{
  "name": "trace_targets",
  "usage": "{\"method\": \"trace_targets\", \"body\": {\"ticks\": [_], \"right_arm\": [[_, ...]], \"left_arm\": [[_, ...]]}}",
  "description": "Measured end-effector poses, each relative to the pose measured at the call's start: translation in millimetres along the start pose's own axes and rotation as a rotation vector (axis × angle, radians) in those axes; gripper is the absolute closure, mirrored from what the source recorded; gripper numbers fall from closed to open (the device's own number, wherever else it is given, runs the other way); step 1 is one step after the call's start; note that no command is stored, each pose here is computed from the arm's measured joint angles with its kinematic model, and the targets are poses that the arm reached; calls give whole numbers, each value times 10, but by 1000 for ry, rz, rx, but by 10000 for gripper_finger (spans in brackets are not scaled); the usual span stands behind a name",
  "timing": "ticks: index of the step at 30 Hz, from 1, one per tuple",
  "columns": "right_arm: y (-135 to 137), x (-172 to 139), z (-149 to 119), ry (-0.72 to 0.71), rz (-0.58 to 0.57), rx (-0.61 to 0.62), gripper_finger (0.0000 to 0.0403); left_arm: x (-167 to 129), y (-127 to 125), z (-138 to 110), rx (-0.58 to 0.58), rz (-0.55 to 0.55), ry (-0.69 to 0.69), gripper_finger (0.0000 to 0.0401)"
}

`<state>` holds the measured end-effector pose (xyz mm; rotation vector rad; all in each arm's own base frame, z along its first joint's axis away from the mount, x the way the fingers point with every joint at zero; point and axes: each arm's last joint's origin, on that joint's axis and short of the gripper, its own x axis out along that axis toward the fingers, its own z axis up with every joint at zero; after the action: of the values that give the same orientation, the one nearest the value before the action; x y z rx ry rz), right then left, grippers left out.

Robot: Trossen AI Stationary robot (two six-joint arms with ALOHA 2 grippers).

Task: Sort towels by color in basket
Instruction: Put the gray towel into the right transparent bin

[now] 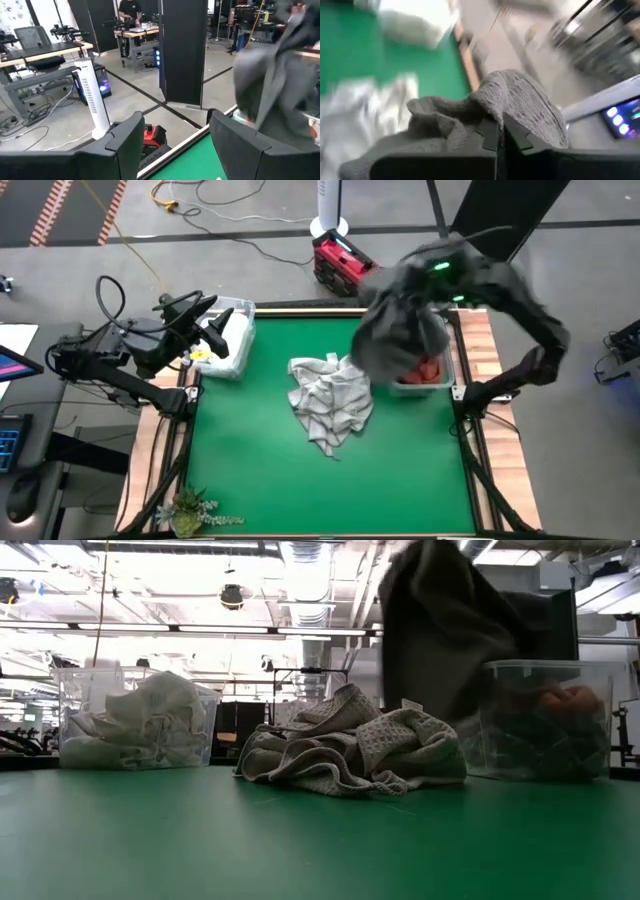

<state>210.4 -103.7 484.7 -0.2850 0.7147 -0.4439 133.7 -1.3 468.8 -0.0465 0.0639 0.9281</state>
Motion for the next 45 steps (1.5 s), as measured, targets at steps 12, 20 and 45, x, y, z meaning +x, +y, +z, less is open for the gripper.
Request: {"method": "trace_targets", "body": {"ticks": [12,20,45], "right_arm": [[-144,-718,-151,-64,-52,174,379],[-63,-679,-445,294,-124,211,379],[411,898,-1282,743,273,117,375]], "left_arm": [[0,-2,4,-19,0,-2,187],[0,-2,4,-21,-1,-2,187],[1,-2,-3,-20,0,2,187]]}}
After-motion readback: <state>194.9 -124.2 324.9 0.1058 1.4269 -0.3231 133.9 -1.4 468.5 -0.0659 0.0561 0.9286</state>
